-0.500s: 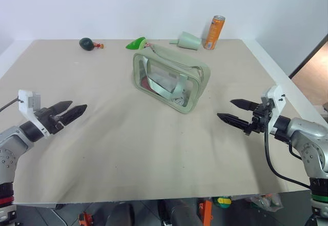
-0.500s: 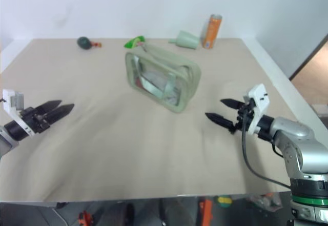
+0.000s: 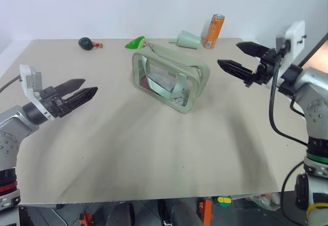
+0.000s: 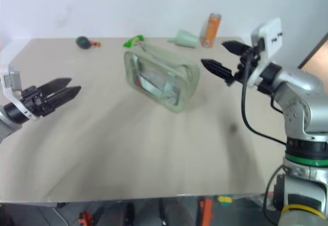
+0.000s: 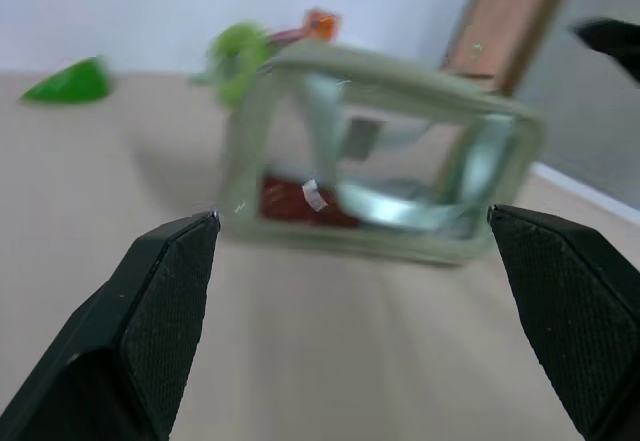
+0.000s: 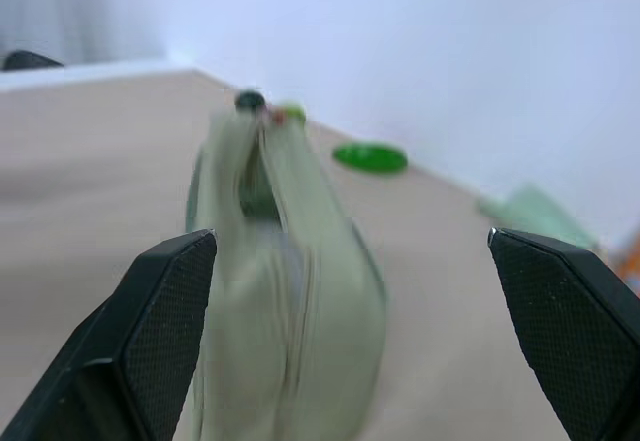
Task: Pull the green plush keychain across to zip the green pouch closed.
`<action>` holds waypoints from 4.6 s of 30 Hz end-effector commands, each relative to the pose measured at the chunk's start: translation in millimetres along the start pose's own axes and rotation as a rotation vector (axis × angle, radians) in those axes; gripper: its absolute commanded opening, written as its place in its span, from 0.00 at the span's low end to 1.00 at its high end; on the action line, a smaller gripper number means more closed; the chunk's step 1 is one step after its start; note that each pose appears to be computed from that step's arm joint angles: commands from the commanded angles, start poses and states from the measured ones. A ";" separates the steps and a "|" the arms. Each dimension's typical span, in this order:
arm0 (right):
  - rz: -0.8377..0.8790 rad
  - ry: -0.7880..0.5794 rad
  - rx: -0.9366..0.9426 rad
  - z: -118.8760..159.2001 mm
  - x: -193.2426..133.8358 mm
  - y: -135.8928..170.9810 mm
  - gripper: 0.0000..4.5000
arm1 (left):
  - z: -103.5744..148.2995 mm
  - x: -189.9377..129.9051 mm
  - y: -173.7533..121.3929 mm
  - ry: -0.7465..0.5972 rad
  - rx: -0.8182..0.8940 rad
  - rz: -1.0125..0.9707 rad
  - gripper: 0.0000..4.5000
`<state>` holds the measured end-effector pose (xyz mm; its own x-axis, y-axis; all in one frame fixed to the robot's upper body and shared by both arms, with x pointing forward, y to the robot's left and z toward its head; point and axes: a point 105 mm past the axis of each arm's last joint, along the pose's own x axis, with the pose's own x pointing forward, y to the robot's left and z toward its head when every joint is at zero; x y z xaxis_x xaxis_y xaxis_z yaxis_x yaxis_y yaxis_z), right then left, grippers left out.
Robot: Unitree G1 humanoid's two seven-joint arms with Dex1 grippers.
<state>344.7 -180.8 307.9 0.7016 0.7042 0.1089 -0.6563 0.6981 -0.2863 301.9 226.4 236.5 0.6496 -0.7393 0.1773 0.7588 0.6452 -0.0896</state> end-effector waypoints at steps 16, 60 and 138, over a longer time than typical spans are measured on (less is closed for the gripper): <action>0.252 0.218 -0.317 -16.2 94.7 46.2 1.00 | 18.8 18.6 -39.0 -0.060 0.132 -0.166 0.99; 0.614 -0.092 -0.329 45.7 56.8 79.6 0.00 | 18.4 12.9 -36.6 -0.109 0.088 -0.117 1.00; 0.685 0.251 -0.568 -38.1 52.1 74.2 0.01 | 9.7 -21.1 -2.2 -0.152 -0.057 0.032 1.00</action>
<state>356.0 -95.8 238.8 0.3306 0.8186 -0.4696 -0.7840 -0.0388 -0.6196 289.9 230.0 230.1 0.6485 -0.7080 0.2796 0.7590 0.6292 -0.1671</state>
